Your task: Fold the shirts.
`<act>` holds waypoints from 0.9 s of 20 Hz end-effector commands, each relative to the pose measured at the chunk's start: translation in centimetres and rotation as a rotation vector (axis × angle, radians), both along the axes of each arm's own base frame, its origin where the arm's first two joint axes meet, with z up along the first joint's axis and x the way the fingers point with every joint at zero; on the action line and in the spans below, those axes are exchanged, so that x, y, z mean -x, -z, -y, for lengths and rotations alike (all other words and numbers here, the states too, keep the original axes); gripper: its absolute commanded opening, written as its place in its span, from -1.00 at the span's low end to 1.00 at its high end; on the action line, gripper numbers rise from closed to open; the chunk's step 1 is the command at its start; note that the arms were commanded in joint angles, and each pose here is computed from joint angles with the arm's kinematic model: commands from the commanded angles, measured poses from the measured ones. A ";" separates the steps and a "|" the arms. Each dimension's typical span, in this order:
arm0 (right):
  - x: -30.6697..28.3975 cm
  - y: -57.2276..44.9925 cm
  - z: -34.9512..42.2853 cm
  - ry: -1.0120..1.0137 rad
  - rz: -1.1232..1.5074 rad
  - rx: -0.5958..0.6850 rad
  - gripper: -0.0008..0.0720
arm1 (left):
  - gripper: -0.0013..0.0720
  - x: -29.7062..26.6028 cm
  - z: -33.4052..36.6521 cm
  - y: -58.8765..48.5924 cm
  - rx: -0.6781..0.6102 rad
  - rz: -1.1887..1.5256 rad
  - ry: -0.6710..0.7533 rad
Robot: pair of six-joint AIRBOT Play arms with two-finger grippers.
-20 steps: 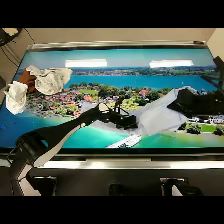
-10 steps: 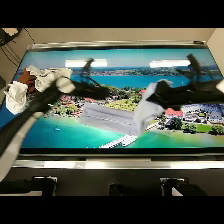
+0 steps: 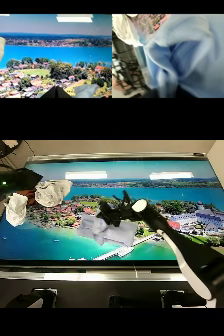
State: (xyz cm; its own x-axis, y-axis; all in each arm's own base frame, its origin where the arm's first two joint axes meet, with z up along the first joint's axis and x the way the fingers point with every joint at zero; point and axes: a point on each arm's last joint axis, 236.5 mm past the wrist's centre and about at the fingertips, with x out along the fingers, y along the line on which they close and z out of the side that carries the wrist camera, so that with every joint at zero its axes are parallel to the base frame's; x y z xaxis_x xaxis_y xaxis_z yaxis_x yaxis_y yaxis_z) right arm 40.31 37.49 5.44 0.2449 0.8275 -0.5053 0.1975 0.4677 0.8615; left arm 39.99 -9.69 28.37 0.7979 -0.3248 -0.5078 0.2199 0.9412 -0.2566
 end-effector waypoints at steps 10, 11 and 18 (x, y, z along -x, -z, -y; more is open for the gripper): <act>1.9 7.0 21.6 -0.125 -0.154 0.567 0.96 | -0.89 1.7 -1.8 2.2 -0.044 -0.041 -0.032; 4.2 8.3 26.0 -0.126 -0.268 0.680 0.93 | -0.89 1.7 -1.8 2.4 -0.043 -0.047 -0.032; 3.5 13.4 20.2 0.118 -0.231 0.263 0.87 | -0.88 1.9 -0.8 2.3 0.010 -0.057 -0.020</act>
